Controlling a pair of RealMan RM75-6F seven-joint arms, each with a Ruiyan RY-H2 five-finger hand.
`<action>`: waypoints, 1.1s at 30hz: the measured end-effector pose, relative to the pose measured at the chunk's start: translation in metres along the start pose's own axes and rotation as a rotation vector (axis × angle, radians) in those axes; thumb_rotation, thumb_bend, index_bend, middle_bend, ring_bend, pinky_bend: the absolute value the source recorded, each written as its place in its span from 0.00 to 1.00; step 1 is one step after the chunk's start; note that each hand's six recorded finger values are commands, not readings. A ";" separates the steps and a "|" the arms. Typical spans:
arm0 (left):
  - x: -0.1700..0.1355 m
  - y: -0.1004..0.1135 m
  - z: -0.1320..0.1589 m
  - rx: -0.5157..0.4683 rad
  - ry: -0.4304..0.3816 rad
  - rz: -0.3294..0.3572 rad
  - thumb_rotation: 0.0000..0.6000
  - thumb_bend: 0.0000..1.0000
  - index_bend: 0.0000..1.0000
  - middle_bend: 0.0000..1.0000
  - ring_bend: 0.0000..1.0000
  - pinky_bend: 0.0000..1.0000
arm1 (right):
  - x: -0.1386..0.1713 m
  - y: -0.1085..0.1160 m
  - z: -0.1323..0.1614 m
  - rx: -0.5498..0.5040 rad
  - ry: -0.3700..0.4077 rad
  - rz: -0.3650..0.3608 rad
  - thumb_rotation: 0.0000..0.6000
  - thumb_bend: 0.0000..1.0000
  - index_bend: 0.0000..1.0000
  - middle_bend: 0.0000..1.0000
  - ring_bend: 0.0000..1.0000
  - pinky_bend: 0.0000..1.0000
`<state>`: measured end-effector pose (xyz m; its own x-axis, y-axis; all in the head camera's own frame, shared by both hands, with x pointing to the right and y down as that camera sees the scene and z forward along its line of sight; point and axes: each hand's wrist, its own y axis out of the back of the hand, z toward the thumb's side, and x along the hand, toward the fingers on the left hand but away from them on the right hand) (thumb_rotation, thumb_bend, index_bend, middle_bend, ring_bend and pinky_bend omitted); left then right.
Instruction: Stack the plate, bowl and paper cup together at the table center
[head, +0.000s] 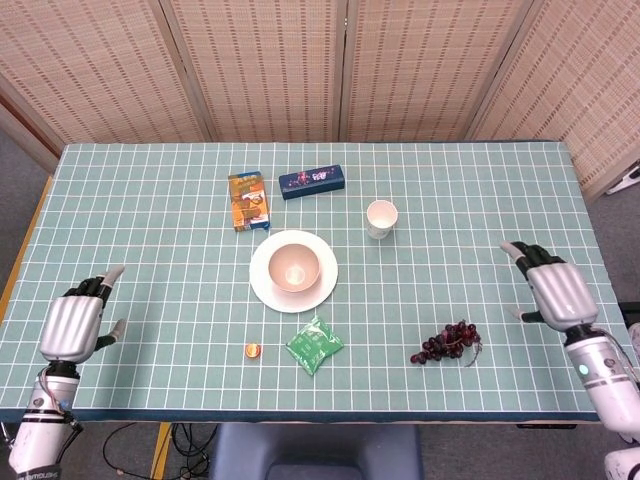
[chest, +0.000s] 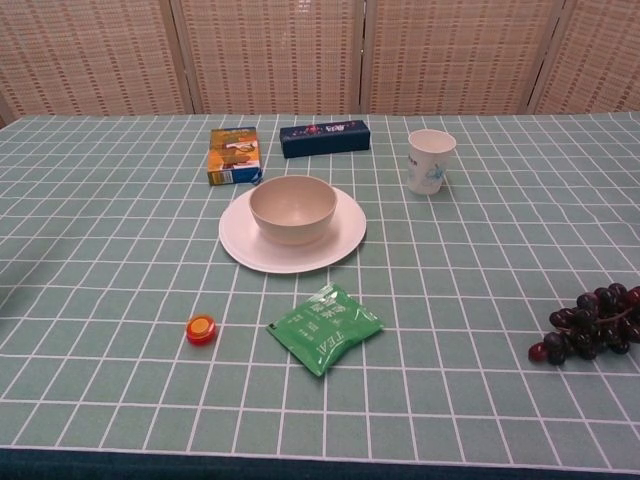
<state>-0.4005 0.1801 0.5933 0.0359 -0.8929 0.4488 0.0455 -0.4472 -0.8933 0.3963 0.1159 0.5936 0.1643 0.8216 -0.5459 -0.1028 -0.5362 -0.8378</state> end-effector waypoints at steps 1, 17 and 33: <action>-0.003 0.000 -0.001 -0.002 -0.003 0.003 1.00 0.27 0.13 0.24 0.27 0.44 | -0.010 0.000 0.006 -0.003 0.012 0.012 1.00 0.08 0.09 0.11 0.12 0.39; -0.026 0.004 -0.005 -0.011 -0.043 0.018 1.00 0.27 0.14 0.24 0.26 0.41 | -0.140 -0.002 0.100 0.035 0.119 0.159 1.00 0.02 0.00 0.00 0.00 0.19; -0.042 0.008 -0.018 -0.022 -0.008 0.028 1.00 0.27 0.15 0.24 0.26 0.41 | -0.212 -0.021 0.155 0.053 0.121 0.200 1.00 0.08 0.00 0.02 0.00 0.19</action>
<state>-0.4201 0.2131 0.5665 0.0447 -0.9047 0.4236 0.0225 -0.4230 -0.9058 0.2111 -0.0173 0.7266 0.2514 0.6695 -0.6990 -0.1956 -0.6721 -0.7141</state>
